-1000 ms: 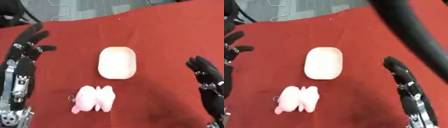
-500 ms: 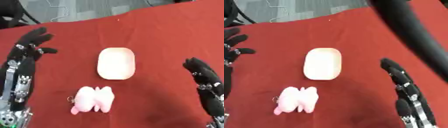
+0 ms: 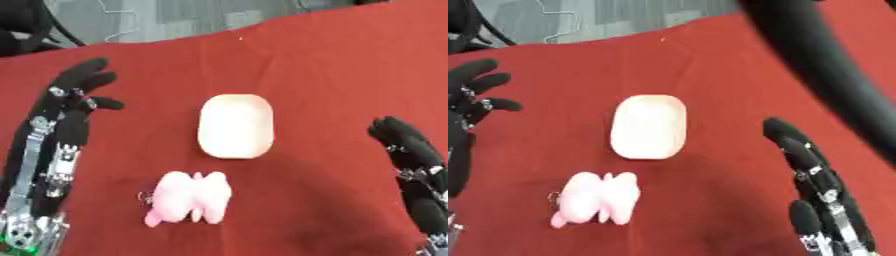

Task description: Pick up objects on the table and place them in the box.

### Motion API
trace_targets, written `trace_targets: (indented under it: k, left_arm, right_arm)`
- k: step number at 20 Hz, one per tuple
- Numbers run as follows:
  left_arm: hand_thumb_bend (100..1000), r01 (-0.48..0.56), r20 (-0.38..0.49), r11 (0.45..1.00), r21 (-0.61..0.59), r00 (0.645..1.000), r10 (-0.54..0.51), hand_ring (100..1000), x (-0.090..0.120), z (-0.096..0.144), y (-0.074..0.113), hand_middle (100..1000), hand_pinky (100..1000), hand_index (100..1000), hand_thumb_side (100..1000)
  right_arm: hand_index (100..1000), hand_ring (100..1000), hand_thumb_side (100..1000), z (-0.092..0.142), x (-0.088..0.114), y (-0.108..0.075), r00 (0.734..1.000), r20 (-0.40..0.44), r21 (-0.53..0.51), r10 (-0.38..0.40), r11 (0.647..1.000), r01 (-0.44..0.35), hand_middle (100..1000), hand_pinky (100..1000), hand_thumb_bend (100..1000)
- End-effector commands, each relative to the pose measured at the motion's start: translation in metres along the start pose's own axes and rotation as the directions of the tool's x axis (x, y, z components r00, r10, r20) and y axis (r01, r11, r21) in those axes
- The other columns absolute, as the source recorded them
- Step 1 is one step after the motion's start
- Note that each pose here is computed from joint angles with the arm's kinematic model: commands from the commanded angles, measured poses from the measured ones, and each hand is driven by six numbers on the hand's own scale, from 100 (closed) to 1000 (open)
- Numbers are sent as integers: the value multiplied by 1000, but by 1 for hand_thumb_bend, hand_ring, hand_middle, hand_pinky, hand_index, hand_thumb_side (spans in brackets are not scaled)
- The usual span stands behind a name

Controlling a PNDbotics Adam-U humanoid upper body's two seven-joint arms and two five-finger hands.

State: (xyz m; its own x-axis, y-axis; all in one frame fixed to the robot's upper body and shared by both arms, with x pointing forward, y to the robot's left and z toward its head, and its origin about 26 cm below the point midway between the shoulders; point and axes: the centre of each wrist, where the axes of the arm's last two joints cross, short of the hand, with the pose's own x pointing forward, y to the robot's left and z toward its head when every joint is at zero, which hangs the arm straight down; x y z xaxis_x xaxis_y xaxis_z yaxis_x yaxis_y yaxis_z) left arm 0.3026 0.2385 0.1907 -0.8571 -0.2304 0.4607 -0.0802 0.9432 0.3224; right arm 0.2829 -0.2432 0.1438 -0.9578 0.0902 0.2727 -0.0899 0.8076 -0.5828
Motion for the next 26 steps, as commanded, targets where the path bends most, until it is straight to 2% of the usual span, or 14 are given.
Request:
trace_targets:
  k: [1,2,7,12,17,18,19,20,23,24,25,26]
  left_arm:
    - [100,14,24,1000,-6,1000,-14,842,5,-3,3,841,618,916,884]
    - [100,15,25,1000,-5,1000,-15,841,5,-3,3,840,617,915,884]
    - [100,22,27,1000,-5,999,-22,839,5,-4,4,839,617,916,885]
    - [100,24,28,1000,-9,999,-24,837,5,-4,4,837,615,915,888]
    - [100,27,31,999,-18,999,-26,827,5,-4,4,832,609,915,889]
    - [100,27,32,999,-19,999,-26,824,6,-5,4,830,607,913,889]
    - [100,27,33,999,-20,999,-27,824,6,-5,4,830,608,914,889]
    - [100,29,33,999,-22,999,-28,812,6,-5,5,825,602,907,891]
    - [100,31,35,999,-23,999,-31,806,6,-6,5,823,599,907,891]
    - [100,32,36,999,-22,999,-31,799,6,-6,5,821,594,906,892]
    - [100,32,38,999,-22,999,-31,799,6,-6,5,821,593,906,893]
    - [100,30,40,999,-21,999,-30,795,6,-7,5,817,587,902,897]
  right_arm:
    - [1000,1000,523,-4,3,-7,999,19,33,36,999,-36,1000,993,276]
    - [1000,1000,463,-4,3,-8,999,17,49,49,998,-50,1000,969,337]
    - [1000,1000,354,-5,3,-9,995,3,89,98,991,-98,1000,927,462]
    - [1000,1000,294,-2,3,-10,991,-4,114,135,984,-133,1000,912,510]
    - [1000,1000,303,5,4,-17,981,15,168,193,967,-192,1000,863,497]
    - [1000,956,305,6,4,-20,978,21,188,208,960,-208,983,813,497]
    - [1000,963,304,8,5,-22,974,27,213,225,951,-225,986,821,498]
    - [1000,911,331,10,5,-24,969,34,250,243,937,-244,961,760,485]
    - [1000,902,338,15,7,-29,957,59,333,285,898,-289,953,748,482]
    - [995,893,425,17,7,-31,951,73,363,299,881,-305,948,741,466]
    - [995,892,443,19,8,-33,946,91,392,311,862,-321,947,740,487]
    - [984,885,443,21,8,-36,940,110,428,322,838,-337,949,737,411]
